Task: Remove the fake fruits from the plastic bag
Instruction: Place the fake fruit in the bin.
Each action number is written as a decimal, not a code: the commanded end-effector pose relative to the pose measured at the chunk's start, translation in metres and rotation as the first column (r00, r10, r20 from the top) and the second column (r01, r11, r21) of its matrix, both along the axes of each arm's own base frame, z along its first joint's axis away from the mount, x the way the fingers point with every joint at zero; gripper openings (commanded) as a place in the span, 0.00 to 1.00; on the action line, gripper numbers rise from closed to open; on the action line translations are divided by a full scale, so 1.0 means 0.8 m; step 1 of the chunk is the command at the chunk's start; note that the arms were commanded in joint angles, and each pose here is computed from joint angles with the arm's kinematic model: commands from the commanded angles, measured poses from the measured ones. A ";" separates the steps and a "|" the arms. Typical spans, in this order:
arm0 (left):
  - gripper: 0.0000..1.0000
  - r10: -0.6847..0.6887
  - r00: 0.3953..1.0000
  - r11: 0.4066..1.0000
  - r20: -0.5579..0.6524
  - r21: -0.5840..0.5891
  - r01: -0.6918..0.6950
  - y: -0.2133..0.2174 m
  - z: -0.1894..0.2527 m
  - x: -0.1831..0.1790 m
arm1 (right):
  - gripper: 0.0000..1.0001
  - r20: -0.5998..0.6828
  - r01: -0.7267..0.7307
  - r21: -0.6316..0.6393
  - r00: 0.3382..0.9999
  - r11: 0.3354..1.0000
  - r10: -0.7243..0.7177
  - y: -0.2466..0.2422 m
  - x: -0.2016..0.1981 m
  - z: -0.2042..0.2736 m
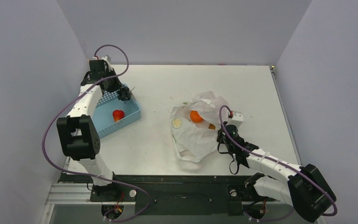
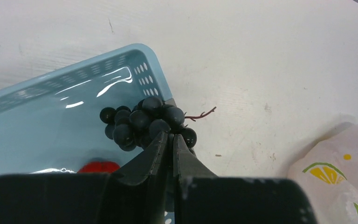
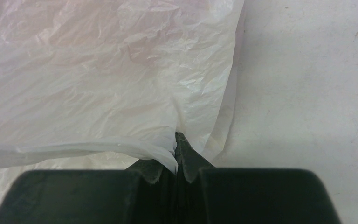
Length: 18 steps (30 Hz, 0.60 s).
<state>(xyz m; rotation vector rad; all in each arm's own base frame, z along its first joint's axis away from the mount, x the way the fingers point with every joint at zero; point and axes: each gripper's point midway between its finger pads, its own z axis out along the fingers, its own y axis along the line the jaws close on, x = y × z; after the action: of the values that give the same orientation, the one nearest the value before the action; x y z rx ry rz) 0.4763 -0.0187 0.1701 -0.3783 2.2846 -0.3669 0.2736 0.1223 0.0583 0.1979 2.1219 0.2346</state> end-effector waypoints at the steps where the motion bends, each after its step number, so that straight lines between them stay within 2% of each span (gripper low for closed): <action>1: 0.00 0.011 0.998 0.999 0.070 0.031 -0.013 0.016 0.016 0.028 | 0.00 0.057 -0.001 0.041 0.998 0.999 -0.001 0.012 0.020 0.027; 4: 0.00 0.008 0.999 1.000 0.050 0.021 -0.009 0.012 0.003 0.013 | 0.00 0.079 -0.008 0.058 0.997 0.998 0.003 0.013 0.019 0.035; 5: 0.13 0.010 0.999 1.000 0.038 0.010 -0.010 0.010 -0.008 0.006 | 0.00 0.083 -0.014 0.065 0.997 0.998 0.008 0.014 0.018 0.035; 7: 0.31 0.026 1.000 1.000 0.018 -0.010 -0.026 0.008 -0.013 -0.010 | 0.00 0.090 -0.016 0.074 0.996 0.997 0.009 0.015 0.017 0.037; 10: 0.44 0.040 0.999 0.999 -0.011 -0.011 -0.040 0.006 -0.018 -0.030 | 0.00 0.085 -0.019 0.070 0.996 0.997 0.013 0.016 0.018 0.038; 15: 0.49 0.054 0.999 0.999 -0.011 0.003 -0.054 0.008 -0.003 -0.060 | 0.00 0.103 -0.022 0.081 0.995 0.997 0.013 0.014 0.015 0.043; 18: 0.49 0.022 1.000 0.998 -0.012 -0.063 -0.022 -0.013 0.003 -0.081 | 0.00 0.106 -0.029 0.087 0.994 0.996 0.020 0.017 0.016 0.044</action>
<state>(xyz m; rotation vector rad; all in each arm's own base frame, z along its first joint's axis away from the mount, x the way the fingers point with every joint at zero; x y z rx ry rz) 0.4248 -0.0140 0.1336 -0.4664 2.3696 -0.3419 0.2747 0.1276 0.0688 0.1921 2.0946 0.2812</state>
